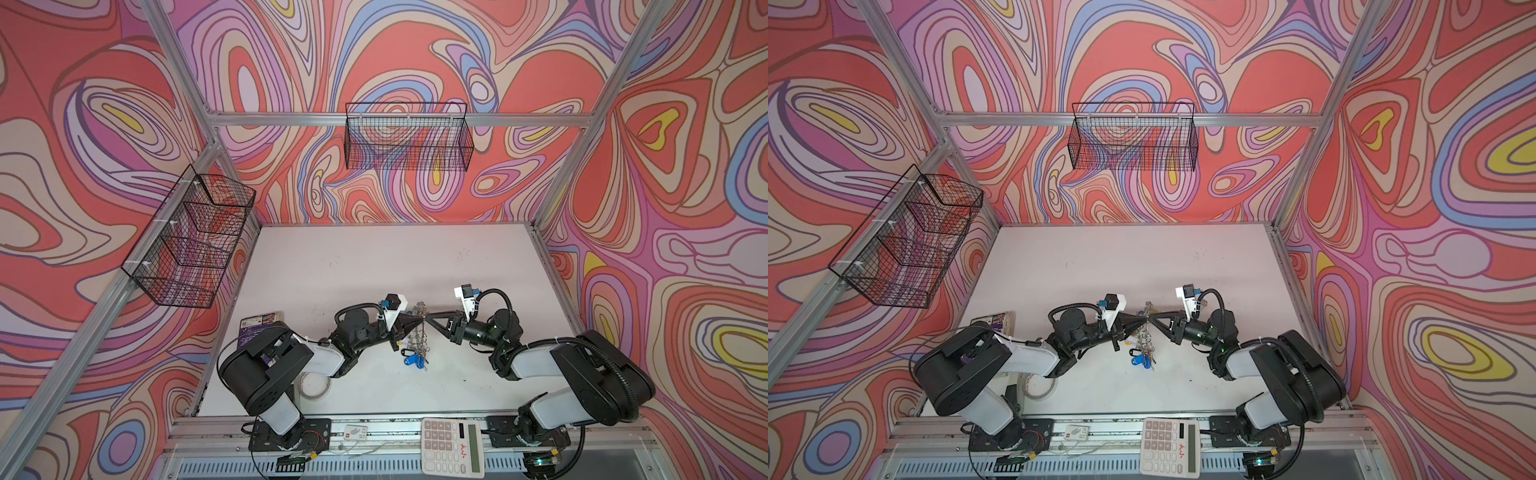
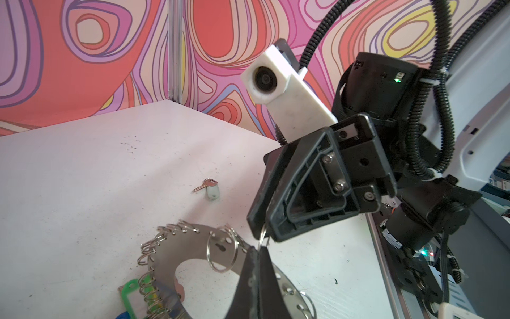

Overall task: Attach keys to a key ring
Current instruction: Pass the keyring.

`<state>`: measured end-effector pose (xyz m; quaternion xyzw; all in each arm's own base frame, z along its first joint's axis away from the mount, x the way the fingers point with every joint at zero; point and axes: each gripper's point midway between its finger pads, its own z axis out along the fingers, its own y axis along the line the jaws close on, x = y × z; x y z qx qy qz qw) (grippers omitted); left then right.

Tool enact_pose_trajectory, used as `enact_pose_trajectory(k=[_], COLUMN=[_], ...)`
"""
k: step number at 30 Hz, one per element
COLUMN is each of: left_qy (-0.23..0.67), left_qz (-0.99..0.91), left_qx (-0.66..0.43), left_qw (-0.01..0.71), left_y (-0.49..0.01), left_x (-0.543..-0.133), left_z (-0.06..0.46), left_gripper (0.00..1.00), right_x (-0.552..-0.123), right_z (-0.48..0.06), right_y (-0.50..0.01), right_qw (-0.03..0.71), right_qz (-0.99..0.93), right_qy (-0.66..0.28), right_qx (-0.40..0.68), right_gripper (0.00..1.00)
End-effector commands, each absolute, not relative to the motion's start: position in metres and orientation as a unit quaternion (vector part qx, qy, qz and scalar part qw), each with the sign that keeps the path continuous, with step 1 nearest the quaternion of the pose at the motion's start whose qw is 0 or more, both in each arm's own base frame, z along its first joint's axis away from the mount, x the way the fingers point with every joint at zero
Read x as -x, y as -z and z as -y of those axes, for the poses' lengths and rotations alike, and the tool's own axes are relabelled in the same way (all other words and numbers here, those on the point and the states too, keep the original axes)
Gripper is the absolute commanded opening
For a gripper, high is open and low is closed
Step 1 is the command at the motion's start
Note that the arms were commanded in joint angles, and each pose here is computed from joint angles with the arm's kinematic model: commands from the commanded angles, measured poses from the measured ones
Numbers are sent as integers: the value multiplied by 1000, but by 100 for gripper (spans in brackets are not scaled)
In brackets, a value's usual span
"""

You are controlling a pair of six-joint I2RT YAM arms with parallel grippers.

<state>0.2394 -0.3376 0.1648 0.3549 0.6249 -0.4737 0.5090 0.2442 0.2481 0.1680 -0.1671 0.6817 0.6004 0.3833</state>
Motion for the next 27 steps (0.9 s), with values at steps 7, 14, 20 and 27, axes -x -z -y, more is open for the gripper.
enact_pose_trajectory(k=[7, 14, 20, 27], left_qy=[487, 480, 474, 467], left_qz=[-580, -588, -589, -595], left_qx=[-360, -355, -353, -344], left_qw=[545, 546, 551, 557], left_y=[-195, -190, -190, -190], left_x=[-240, -243, -244, -249], left_z=[345, 343, 340, 334], left_gripper=[0, 0, 0, 0], right_x=[-232, -231, -231, -231], right_z=[-258, -258, -258, -258], right_y=[-166, -165, -165, -165], right_qw=[371, 370, 370, 369], right_qz=[-674, -674, -673, -672], right_qy=[-608, -609, -611, -613], right_qx=[196, 193, 193, 193], right_gripper=[15, 15, 21, 26])
